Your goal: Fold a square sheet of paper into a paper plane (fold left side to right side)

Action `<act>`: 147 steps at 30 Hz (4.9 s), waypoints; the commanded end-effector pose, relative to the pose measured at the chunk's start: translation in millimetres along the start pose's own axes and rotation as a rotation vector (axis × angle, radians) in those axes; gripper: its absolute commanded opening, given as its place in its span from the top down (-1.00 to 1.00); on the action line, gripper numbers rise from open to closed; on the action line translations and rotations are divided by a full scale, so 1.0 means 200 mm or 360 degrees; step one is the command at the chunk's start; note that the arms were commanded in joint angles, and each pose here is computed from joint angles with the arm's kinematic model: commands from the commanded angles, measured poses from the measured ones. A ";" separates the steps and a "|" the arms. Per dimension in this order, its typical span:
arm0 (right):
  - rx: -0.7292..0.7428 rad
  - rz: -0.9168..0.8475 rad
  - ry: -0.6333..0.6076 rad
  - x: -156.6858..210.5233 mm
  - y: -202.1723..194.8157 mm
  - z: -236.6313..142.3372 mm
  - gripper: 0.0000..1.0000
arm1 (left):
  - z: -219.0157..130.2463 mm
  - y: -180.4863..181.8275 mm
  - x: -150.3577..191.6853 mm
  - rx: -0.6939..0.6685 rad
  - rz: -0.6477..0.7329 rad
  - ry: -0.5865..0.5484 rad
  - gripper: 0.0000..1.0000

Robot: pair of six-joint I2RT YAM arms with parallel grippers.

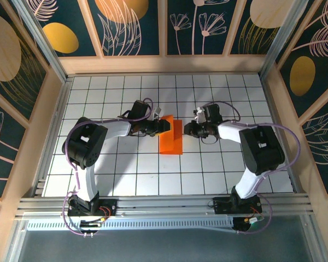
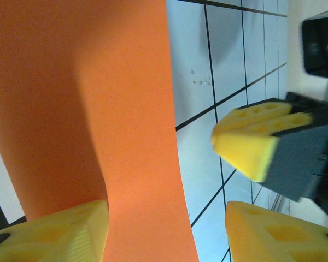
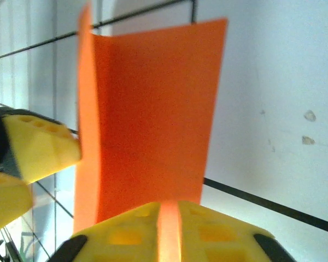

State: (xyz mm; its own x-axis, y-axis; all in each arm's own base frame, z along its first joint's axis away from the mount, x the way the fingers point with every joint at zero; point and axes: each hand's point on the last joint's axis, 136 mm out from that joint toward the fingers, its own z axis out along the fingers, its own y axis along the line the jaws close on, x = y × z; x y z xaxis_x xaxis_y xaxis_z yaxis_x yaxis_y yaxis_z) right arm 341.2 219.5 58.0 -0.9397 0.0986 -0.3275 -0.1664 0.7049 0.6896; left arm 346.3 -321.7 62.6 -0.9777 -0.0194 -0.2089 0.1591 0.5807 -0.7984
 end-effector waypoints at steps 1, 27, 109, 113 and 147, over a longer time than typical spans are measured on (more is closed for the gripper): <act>-0.0159 -0.0037 -0.0061 -0.04 0.11 -0.07 0.46 | 0.02 -0.01 -0.02 0.0006 -0.0002 0.0000 -0.13; -0.0434 0.0045 0.0126 0.05 0.26 0.15 0.28 | 0.02 -0.01 -0.02 0.0004 -0.0006 -0.0009 0.24; 0.0311 0.0059 -0.0225 -0.10 -0.16 -0.23 0.22 | 0.25 0.44 0.17 -0.0762 0.0008 0.0170 0.10; 0.0293 0.0057 -0.0217 -0.10 -0.15 -0.22 0.22 | 0.26 0.45 0.18 -0.0771 0.0005 0.0178 0.08; 0.0132 0.0057 -0.0146 -0.08 -0.09 -0.18 0.25 | 0.29 0.50 0.17 -0.0860 0.0036 0.0225 0.01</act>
State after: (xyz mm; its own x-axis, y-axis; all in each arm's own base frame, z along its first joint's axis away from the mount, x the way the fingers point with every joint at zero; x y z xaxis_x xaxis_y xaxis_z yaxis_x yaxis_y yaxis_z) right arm 346.8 180.3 76.7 -0.9138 0.1966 -0.3554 -0.0852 0.7627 0.6411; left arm 350.8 -314.0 12.8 -0.9869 0.0382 -0.1565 0.1080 0.8774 -0.4674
